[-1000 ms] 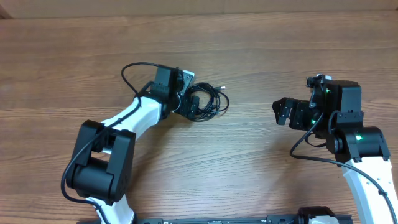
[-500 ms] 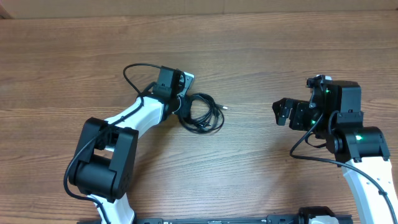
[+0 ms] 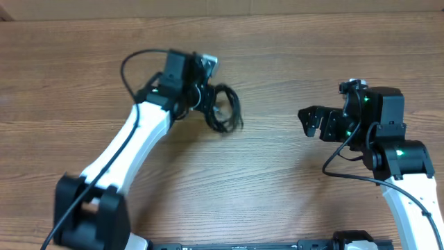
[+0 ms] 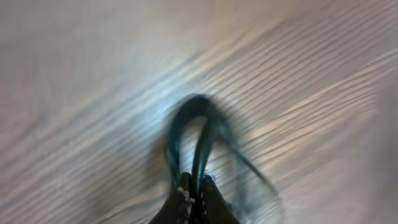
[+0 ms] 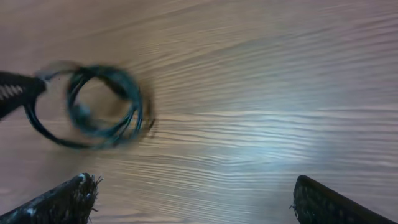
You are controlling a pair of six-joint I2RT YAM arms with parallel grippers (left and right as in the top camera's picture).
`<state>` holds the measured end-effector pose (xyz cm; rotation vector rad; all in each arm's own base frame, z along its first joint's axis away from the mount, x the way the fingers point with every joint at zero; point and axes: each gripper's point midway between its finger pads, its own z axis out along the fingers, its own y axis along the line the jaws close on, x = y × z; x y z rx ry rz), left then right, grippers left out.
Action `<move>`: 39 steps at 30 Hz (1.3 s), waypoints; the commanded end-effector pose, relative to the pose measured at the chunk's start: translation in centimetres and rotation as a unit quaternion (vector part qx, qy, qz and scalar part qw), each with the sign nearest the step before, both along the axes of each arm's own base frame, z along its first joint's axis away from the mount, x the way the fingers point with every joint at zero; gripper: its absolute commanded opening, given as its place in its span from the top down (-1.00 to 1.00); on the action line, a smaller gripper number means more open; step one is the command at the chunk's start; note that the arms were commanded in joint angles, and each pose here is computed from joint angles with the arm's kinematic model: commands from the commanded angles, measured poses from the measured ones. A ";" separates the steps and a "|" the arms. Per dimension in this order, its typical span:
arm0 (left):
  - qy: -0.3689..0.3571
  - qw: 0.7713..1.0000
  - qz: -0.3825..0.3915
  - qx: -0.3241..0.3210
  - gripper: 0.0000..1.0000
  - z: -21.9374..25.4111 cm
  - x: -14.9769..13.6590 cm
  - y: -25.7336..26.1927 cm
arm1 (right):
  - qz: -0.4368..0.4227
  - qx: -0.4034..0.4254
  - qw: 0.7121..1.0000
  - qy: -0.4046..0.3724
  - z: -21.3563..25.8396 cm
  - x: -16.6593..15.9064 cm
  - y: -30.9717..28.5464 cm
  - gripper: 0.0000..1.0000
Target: Untangle cables
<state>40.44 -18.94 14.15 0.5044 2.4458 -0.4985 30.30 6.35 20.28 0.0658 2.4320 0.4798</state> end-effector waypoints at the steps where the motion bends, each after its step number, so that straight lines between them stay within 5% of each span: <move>1: -0.001 0.992 -0.057 -0.113 0.92 5.6 -2.4 -3.3 | 0.058 0.064 0.996 -0.011 1.4 0.6 2.9 -1.00; 16: -0.042 0.922 -0.219 -0.317 0.92 14.8 -5.4 -8.5 | 0.162 0.121 0.978 0.051 -3.3 2.5 9.4 -1.00; 27: -0.086 0.927 -0.197 -0.307 0.92 15.8 -3.8 -8.3 | 0.084 0.022 0.992 0.095 -9.0 4.6 7.4 -0.72; 31: -0.113 0.951 -0.118 -0.262 0.92 14.8 -1.1 -6.8 | 0.078 0.024 0.988 0.128 -10.5 4.1 7.5 -0.51; 39: -0.112 0.962 -0.078 -0.236 0.92 13.8 -0.1 -5.8 | 0.125 0.043 0.974 0.182 -11.8 0.8 10.1 -0.94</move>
